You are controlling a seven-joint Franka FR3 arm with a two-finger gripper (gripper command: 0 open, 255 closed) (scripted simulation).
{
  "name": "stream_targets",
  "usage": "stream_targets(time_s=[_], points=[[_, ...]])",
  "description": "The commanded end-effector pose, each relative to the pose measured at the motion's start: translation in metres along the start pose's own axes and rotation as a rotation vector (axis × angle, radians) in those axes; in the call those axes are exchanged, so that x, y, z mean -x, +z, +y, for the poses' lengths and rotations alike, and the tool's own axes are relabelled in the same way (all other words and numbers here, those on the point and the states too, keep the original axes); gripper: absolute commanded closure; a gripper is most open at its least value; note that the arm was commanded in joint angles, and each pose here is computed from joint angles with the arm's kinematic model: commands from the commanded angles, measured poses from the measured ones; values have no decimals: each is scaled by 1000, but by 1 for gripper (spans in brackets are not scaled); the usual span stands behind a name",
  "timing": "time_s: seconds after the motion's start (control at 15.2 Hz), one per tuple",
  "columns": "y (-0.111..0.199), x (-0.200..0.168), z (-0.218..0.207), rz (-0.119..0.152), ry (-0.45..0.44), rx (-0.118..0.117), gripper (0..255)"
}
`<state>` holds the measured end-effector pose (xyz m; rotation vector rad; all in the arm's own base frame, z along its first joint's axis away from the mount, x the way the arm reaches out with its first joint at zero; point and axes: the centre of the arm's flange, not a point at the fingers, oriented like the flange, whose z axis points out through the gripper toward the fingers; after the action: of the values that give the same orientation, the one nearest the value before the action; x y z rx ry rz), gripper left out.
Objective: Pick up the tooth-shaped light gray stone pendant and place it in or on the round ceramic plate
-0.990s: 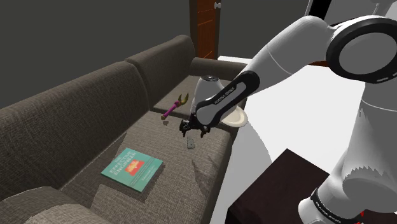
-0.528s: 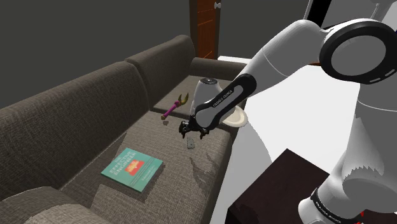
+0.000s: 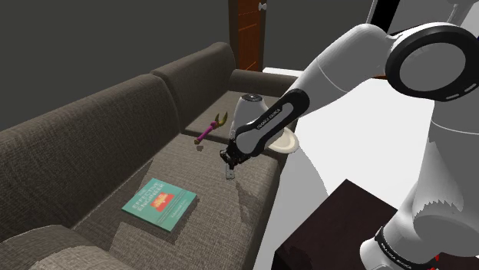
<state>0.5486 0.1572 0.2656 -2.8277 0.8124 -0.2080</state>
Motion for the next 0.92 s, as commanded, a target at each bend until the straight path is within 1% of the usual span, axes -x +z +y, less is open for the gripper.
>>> stream_targets(time_s=[0.0,0.2,0.26,0.33,0.4,0.86], points=[[0,0,0,0,0,0,255],[0,0,0,0,0,0,255],[0,0,0,0,0,0,0],[2,-19,-17,-36,60,88,0],[3,-26,-22,-49,82,119,0],[43,-23,-18,-49,82,119,0]])
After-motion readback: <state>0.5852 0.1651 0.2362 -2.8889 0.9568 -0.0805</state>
